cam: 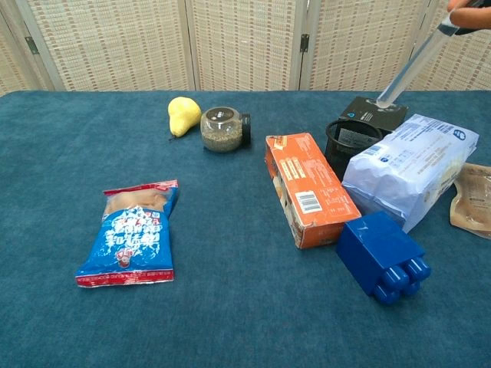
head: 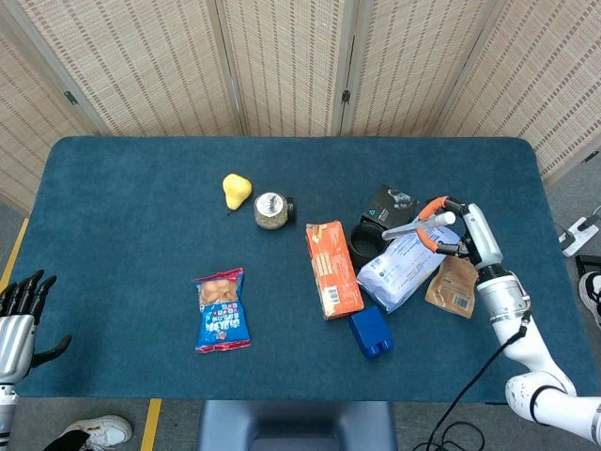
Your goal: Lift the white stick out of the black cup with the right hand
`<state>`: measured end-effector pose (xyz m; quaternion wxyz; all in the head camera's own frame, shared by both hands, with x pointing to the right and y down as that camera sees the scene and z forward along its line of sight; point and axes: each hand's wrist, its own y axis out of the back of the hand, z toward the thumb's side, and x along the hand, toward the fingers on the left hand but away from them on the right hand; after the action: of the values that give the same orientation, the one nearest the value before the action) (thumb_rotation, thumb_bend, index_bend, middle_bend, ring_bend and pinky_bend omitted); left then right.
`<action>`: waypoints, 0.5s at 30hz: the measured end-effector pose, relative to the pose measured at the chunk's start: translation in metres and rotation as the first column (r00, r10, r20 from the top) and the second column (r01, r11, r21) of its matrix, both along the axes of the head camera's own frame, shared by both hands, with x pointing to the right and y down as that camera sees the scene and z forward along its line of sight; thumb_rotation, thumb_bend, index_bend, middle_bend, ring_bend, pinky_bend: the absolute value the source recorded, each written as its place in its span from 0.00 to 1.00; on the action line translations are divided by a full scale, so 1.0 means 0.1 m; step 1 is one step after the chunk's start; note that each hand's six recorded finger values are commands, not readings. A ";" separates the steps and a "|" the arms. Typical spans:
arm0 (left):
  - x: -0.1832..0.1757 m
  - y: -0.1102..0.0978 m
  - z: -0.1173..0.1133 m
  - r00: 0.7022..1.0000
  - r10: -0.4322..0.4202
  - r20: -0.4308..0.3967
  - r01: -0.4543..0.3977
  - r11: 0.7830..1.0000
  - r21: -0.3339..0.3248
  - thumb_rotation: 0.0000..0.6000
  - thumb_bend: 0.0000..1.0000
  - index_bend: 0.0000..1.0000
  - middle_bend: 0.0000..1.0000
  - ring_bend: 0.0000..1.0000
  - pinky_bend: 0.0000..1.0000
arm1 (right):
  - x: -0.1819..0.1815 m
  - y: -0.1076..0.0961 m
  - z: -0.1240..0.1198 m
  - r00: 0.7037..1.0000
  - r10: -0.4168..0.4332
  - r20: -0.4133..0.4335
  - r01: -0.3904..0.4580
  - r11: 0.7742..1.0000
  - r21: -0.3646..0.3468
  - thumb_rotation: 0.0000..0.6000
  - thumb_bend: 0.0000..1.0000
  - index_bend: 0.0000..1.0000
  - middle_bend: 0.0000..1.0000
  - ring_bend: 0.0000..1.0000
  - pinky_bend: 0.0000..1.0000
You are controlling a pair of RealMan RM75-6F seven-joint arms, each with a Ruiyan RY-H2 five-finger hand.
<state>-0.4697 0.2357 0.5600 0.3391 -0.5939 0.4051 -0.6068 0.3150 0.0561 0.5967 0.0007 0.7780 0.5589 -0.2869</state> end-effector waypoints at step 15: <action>0.00 0.00 0.00 1.000 0.000 0.003 0.000 1.000 -0.004 1.00 0.26 0.11 0.04 0.00 0.05 | 0.13 -0.01 0.02 0.989 -0.030 -0.147 0.040 0.997 0.066 1.00 0.39 0.69 0.49 0.24 0.15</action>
<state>-0.4693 0.2361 0.5604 0.3382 -0.5937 0.4034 -0.6086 0.3284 0.0547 0.5989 -0.0722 0.7641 0.5533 -0.3236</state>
